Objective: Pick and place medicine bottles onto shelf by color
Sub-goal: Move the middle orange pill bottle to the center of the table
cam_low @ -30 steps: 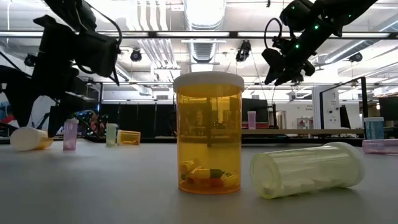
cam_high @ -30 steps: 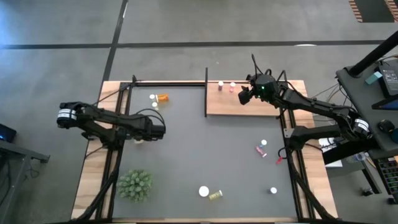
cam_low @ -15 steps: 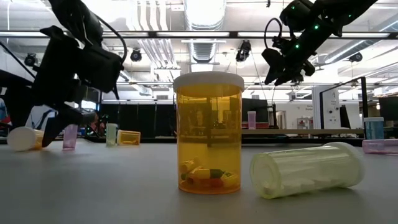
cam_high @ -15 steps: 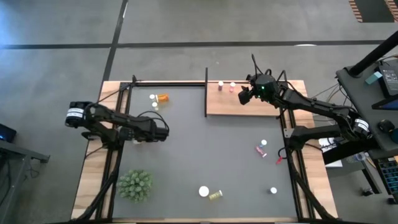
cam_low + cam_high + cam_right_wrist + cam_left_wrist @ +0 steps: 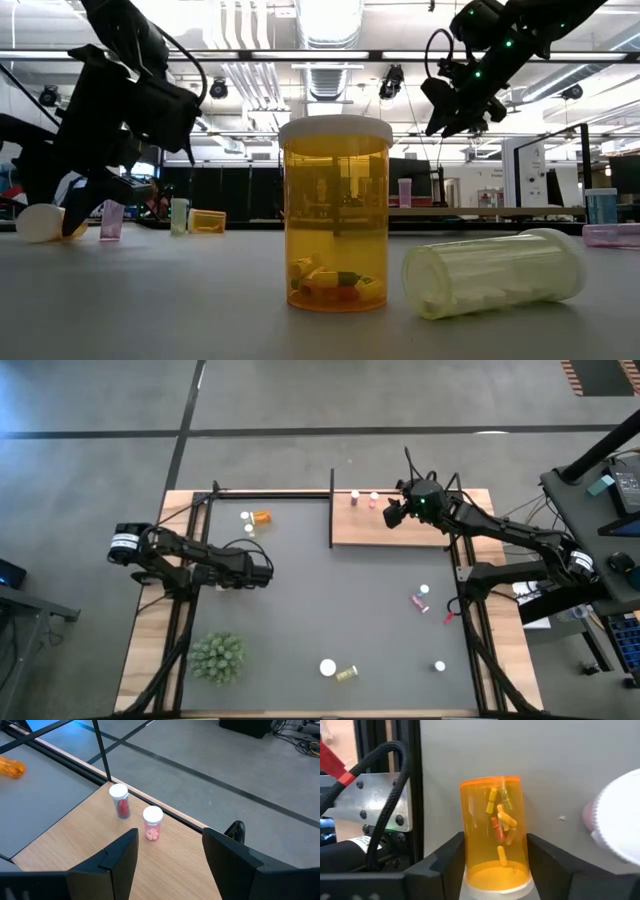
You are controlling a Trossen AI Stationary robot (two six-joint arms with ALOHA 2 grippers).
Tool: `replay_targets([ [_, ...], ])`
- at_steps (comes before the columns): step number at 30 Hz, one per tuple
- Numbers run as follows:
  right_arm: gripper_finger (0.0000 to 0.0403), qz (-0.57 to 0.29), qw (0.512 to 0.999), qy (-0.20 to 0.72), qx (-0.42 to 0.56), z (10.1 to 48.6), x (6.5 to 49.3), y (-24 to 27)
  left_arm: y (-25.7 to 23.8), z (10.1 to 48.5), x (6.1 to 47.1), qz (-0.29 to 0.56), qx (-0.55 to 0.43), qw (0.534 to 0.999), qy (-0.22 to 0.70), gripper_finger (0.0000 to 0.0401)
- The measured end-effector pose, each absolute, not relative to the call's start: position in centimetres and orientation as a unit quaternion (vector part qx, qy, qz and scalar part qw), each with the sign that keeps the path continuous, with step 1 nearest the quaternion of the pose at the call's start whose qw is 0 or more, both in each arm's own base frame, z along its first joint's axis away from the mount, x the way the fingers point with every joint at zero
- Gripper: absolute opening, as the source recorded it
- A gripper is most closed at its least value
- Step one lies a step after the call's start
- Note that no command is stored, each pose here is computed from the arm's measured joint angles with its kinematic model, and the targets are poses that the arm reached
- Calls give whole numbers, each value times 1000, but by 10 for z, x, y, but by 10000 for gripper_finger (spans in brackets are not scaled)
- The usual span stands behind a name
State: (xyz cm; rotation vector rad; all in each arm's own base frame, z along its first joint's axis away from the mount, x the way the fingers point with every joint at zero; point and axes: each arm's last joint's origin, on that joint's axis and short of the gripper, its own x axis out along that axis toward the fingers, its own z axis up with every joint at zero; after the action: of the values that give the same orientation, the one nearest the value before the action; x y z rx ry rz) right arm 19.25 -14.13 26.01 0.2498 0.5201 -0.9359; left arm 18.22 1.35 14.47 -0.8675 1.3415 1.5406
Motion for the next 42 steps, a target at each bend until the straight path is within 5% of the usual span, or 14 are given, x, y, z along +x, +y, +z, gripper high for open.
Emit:
replay_targets([
  [14,212,-445,853,247,119,260,193,-141,17,200,188,630,-328,495,501,162],
  [21,212,-445,853,247,119,260,193,-141,23,237,215,593,-294,617,427,162],
  [30,212,-445,853,247,119,260,192,-141,27,248,280,412,-248,809,338,162],
  [42,212,-445,852,250,119,259,193,-142,26,200,327,302,-271,808,427,162],
])
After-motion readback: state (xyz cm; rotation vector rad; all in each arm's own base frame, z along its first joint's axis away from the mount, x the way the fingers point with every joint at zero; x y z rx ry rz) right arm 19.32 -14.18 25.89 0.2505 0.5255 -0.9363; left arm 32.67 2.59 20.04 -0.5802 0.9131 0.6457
